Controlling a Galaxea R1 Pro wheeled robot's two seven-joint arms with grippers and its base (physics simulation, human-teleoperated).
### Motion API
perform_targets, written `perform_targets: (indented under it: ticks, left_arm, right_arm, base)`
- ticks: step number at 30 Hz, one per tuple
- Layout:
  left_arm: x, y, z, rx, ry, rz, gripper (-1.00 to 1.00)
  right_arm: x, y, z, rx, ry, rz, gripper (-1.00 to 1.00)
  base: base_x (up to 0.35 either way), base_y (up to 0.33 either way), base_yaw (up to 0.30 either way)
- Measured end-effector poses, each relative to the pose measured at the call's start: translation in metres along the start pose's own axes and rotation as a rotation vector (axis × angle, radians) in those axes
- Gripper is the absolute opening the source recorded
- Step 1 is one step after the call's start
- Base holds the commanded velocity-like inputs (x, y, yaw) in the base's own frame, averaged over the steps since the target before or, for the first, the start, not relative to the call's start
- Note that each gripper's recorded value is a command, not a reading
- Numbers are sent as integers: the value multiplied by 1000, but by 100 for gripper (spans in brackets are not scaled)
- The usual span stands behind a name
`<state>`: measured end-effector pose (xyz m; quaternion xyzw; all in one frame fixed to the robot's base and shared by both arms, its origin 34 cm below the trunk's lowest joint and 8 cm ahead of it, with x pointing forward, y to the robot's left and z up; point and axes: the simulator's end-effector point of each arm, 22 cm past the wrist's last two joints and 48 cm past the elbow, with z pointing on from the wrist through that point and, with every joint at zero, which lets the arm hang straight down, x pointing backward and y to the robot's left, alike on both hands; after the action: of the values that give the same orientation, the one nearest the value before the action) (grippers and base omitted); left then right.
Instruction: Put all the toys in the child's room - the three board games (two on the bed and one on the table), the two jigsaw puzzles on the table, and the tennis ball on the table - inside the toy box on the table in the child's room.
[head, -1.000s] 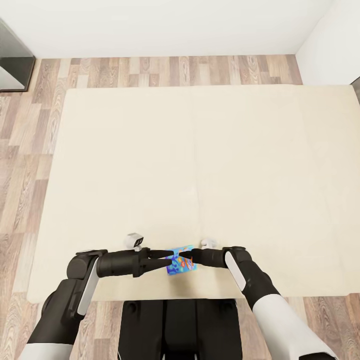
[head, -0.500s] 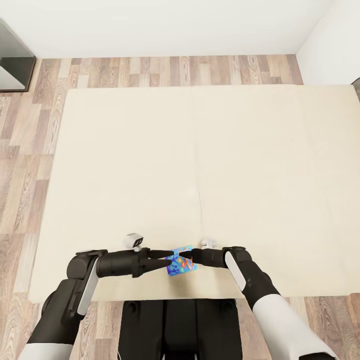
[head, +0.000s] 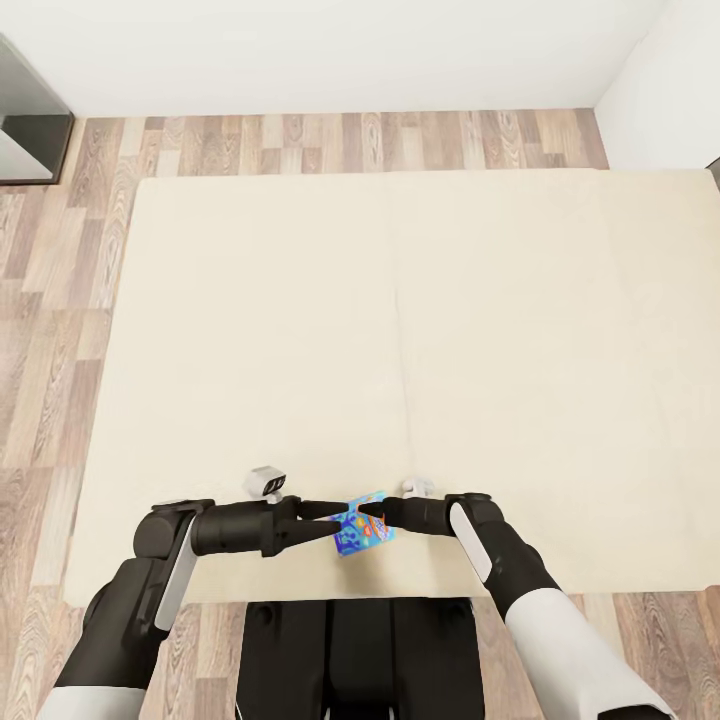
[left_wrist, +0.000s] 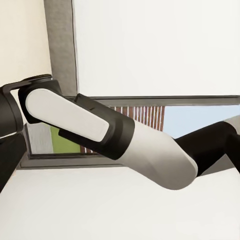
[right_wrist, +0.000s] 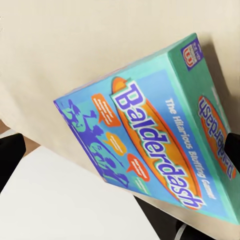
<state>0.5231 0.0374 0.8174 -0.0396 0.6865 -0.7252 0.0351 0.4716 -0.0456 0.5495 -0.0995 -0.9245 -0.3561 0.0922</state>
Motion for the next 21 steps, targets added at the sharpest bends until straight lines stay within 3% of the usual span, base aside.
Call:
perform_targets:
  ticks: [21]
  left_arm:
    - [0, 0, 0, 0, 0, 0, 100]
  right_arm:
    - [0, 0, 0, 1, 0, 0, 100]
  base:
    - [-13, 0, 0]
